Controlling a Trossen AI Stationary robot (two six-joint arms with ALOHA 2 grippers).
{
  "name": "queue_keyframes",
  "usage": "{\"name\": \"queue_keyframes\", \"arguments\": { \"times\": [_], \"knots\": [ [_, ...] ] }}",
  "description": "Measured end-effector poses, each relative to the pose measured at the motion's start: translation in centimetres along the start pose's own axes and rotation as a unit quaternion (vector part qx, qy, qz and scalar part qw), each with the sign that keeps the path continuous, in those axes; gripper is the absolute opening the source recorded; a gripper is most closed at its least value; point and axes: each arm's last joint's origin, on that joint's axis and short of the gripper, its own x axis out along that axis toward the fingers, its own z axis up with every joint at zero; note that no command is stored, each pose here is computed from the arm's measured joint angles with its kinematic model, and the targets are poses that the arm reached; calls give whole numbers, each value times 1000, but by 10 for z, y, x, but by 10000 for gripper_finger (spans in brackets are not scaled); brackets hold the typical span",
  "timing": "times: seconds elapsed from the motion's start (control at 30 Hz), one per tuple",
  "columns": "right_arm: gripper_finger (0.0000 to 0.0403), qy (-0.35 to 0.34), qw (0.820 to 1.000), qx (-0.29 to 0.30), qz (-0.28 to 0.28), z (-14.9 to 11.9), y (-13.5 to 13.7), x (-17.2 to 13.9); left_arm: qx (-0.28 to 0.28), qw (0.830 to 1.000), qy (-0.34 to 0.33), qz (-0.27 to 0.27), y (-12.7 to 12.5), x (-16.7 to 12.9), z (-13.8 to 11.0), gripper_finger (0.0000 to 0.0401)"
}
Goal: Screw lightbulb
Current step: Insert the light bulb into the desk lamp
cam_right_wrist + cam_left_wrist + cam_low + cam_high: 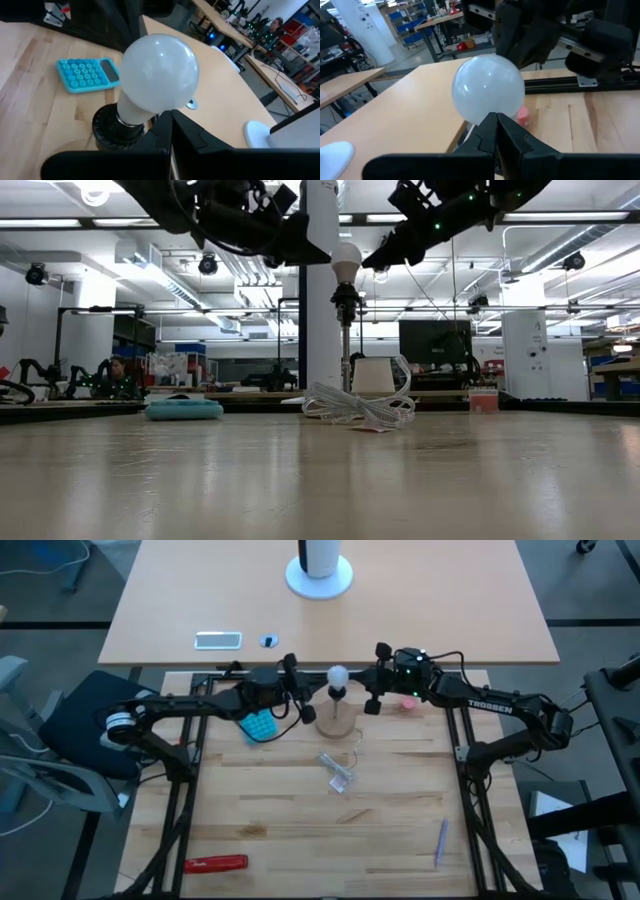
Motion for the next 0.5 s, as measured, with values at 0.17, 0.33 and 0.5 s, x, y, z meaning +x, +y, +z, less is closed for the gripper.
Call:
{"name": "queue_keyframes", "arguments": {
  "times": [0.17,0.33,0.5],
  "knots": [
    [0,6,1000,-5,8,-1,2,0,-4,1000,-8,6,0,7,-4,0],
    [0,2,1000,-6,17,-1,2,0,-12,1000,-4,8,0,7,-5,0],
    [0,-2,999,-9,32,-1,4,0,-16,999,3,34,1,7,-6,0]
  ]
}}
